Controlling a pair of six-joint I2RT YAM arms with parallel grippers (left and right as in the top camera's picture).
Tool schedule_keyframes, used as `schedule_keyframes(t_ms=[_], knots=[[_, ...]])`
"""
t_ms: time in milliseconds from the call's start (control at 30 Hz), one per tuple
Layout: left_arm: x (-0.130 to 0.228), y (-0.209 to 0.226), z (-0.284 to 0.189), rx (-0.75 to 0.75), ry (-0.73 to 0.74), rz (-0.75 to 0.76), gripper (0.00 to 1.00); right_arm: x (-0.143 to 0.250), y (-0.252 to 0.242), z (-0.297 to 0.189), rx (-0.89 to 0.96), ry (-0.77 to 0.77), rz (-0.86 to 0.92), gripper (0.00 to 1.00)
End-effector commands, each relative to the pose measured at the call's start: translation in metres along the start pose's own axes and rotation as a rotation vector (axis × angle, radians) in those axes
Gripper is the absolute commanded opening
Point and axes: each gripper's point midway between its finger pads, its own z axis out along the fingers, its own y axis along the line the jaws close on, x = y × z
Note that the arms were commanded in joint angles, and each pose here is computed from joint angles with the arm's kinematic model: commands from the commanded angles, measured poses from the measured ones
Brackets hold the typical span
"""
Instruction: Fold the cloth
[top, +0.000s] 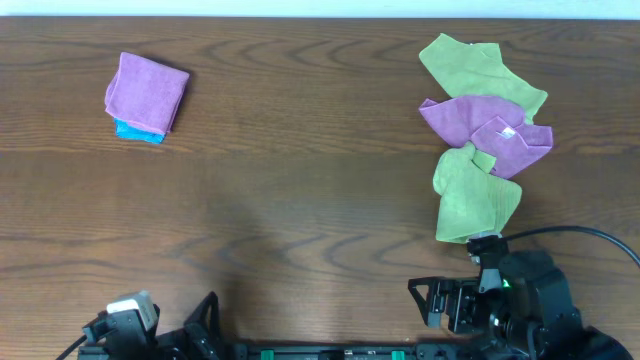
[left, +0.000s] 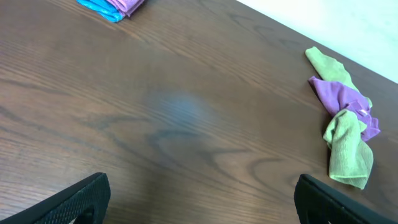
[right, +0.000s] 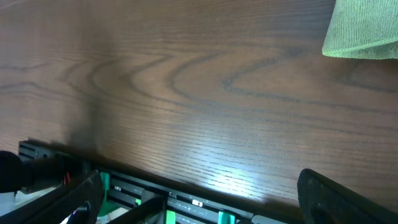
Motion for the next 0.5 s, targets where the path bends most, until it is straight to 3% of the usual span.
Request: schedule_keyframes(t_ms=[0,67,200,467], knots=[[-0.011,0.015,-0.002,-0.085,-0.056,0.017,0.96,0.002,0.002,-0.001,-0.011,0.003,0.007,0.99],[-0.027,0.017,-0.003,-0.093,-0.117,0.053,0.96,0.002,0.002,-0.001,-0.011,0.003,0.007,0.99],[-0.044,0.003,0.014,0.038,-0.163,0.244,0.96,0.002,0.002,-0.001,-0.011,0.003,0.007,0.99],[-0.030,0.000,0.086,0.169,-0.217,0.363,0.96,0.002,0.002,-0.001,-0.011,0.003,0.007,0.99]])
